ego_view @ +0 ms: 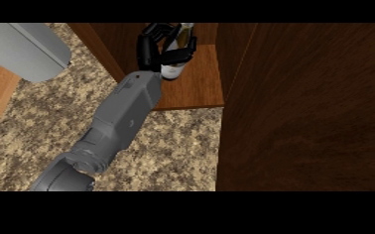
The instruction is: Pick up the wine, place it into the cabinet and close the cabinet
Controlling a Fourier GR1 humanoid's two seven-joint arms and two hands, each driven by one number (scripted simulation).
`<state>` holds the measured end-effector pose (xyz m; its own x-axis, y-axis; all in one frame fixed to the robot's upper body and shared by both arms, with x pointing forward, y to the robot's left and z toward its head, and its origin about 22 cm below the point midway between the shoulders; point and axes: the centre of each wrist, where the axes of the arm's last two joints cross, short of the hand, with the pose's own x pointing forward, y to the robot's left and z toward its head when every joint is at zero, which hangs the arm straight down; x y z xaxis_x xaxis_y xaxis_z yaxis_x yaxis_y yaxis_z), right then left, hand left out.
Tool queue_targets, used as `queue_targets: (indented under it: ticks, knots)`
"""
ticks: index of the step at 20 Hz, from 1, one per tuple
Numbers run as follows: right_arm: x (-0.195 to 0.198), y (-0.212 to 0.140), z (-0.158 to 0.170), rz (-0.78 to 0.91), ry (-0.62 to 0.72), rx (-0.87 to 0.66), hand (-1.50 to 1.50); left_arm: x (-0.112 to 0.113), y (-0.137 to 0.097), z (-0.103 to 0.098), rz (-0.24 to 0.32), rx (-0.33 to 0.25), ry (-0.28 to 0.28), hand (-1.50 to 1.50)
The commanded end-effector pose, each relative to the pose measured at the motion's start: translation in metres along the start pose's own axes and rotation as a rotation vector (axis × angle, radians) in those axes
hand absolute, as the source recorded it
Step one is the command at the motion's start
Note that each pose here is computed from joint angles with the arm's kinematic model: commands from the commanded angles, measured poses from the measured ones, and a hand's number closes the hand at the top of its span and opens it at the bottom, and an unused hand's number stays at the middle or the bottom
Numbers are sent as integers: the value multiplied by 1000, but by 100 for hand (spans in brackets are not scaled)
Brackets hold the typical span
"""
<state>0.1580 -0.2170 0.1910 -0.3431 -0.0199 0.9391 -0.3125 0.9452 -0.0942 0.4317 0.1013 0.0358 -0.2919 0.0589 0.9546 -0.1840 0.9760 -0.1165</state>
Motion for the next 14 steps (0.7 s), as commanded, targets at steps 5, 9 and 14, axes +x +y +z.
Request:
queue_targets:
  ticks: [5, 9, 14]
  knots:
    - [14, 1, 6, -32, -40, 27, -150, -5, 17, -4, -66, 34, 30, -150]
    - [13, 5, 8, -38, -52, 29, -150, -4, 10, -3, -116, 37, 44, -150]
    - [12, 4, -3, -26, -43, 14, -150, -19, 16, 11, -176, 35, 25, -150]
